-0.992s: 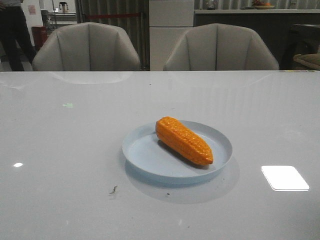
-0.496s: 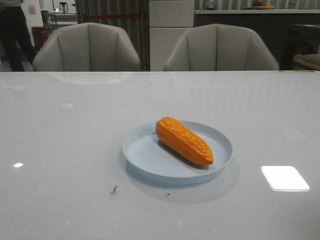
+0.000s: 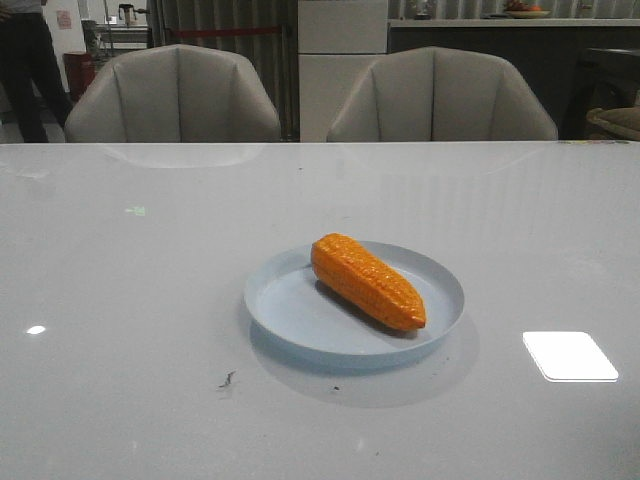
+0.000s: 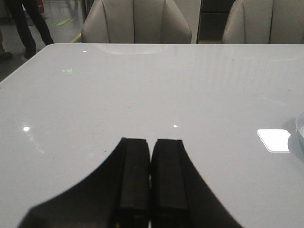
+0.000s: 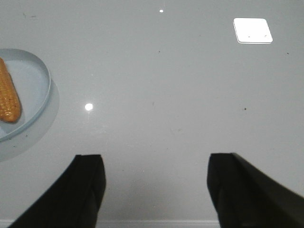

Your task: Place corn on plate with both arms

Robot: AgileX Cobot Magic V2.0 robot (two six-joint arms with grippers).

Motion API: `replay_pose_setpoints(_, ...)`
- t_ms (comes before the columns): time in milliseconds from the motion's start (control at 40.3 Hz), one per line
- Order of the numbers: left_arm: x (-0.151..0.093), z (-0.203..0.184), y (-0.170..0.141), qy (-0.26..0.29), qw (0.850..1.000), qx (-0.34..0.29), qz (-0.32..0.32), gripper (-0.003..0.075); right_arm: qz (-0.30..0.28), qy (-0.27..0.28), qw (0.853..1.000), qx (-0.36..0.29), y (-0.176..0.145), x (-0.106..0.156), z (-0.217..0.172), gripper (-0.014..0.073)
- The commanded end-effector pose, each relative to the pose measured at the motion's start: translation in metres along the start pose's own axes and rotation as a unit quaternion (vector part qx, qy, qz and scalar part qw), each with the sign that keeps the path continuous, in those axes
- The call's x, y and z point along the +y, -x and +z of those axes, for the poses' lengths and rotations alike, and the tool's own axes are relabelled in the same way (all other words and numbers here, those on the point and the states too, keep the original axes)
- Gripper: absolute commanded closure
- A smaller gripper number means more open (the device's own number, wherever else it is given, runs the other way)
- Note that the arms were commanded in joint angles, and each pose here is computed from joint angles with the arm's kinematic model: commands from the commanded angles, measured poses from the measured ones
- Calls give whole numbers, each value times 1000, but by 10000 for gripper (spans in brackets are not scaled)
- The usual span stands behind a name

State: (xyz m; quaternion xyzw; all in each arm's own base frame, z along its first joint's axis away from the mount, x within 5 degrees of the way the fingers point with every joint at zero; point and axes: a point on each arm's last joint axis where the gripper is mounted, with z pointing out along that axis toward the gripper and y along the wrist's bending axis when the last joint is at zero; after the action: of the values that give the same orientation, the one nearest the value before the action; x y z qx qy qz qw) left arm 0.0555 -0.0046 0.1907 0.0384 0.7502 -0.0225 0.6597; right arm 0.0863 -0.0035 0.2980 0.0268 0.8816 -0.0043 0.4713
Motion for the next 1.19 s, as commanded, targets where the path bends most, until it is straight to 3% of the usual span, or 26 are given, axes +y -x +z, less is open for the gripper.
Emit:
replay_pose_setpoints(0,0,1,-4,1,1000,-30,-5,619,0,-2,999,-47,13,0,-5,33)
replay_pose_setpoints(496,0,1,-4,1,1000,-30,-5,619,0,-2,999,-49,13,0,-6,33)
replay_pose_setpoints(694,0,1,-4,1,1000,-30,-5,621,-2,-2,990,-139,3,-1,-12,46)
replay_pose_setpoints(843,0,1,-4,1,1000,-30,-5,627,-2,0,962,-272,-19,-1,-19,179)
replay_pose_setpoints(1041,0,1,-4,1,1000,-30,-5,627,-2,1,919,-395,-57,-2,-15,467)
replay_pose_setpoints(1116,0,1,-4,1,1000,-30,-5,627,-2,1,918,-397,-65,-2,-4,550)
replay_pose_setpoints(1165,0,1,-4,1,1000,-30,-5,627,-2,1,920,-391,-72,-2,3,535)
